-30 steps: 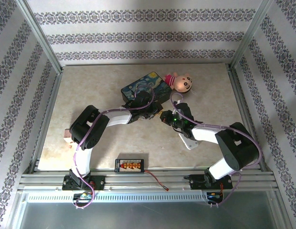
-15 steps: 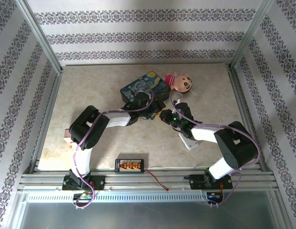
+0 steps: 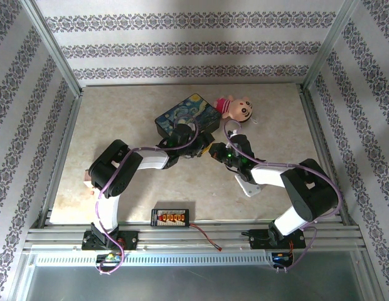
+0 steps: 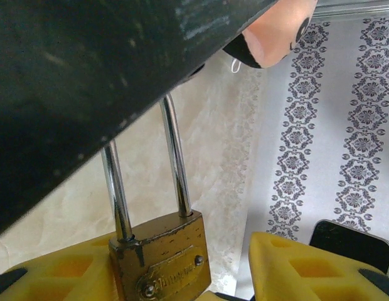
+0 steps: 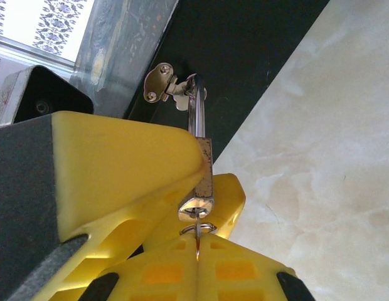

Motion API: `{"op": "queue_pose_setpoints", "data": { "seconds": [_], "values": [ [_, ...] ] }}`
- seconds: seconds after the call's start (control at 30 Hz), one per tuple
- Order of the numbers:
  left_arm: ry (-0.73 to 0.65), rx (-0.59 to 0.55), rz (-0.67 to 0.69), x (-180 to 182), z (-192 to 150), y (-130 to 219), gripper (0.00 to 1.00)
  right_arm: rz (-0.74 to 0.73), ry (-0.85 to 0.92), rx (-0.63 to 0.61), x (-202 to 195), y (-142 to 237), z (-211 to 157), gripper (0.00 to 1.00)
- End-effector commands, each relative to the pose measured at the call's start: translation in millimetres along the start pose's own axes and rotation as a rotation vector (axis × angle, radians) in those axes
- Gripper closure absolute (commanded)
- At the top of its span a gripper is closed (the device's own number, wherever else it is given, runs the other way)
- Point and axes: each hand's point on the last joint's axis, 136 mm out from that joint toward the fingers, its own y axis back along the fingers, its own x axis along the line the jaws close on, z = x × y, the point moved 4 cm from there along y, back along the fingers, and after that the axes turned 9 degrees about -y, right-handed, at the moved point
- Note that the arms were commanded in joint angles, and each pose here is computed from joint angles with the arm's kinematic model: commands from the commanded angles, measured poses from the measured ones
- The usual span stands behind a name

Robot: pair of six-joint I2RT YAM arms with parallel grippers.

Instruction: Unlock a padlock with a key

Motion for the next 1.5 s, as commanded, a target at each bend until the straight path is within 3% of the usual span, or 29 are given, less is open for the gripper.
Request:
{"op": "queue_pose_setpoints", "data": {
  "seconds": [0.0,0.07,0.2,0.43,0.5,0.83,0.93,1.0,1.33,1.47],
  "values": [
    [0.222,0.112,0.214,66,-32,1,0.5,0.046,-0.003,-0.045,13,-6,15,1.0],
    [0.223,0.102,0.229,69,-31,2,0.51,0.051,-0.005,-0.042,14,-7,15,1.0],
    [0.23,0.084,0.245,73,-31,3,0.65,0.056,-0.005,-0.038,16,-8,15,1.0],
    [0.214,0.055,0.246,71,-27,6,0.66,0.055,-0.008,-0.037,15,-8,14,1.0],
    [0.203,0.048,0.248,70,-26,8,0.8,0.057,-0.01,-0.033,15,-9,14,1.0],
    [0.185,0.045,0.224,67,-27,10,0.89,0.089,-0.015,-0.036,17,-17,17,1.0],
    [0.185,0.048,0.222,68,-28,11,0.9,0.115,0.003,-0.04,24,-18,20,0.8],
    [0.186,0.045,0.223,68,-28,12,0.95,0.117,0.033,-0.044,28,-16,22,0.75],
    [0.177,0.043,0.204,62,-27,14,0.98,0.048,0.189,-0.079,26,11,22,0.7],
    [0.166,0.043,0.204,60,-26,14,0.98,0.035,0.173,-0.104,25,21,33,0.62]
  ]
}}
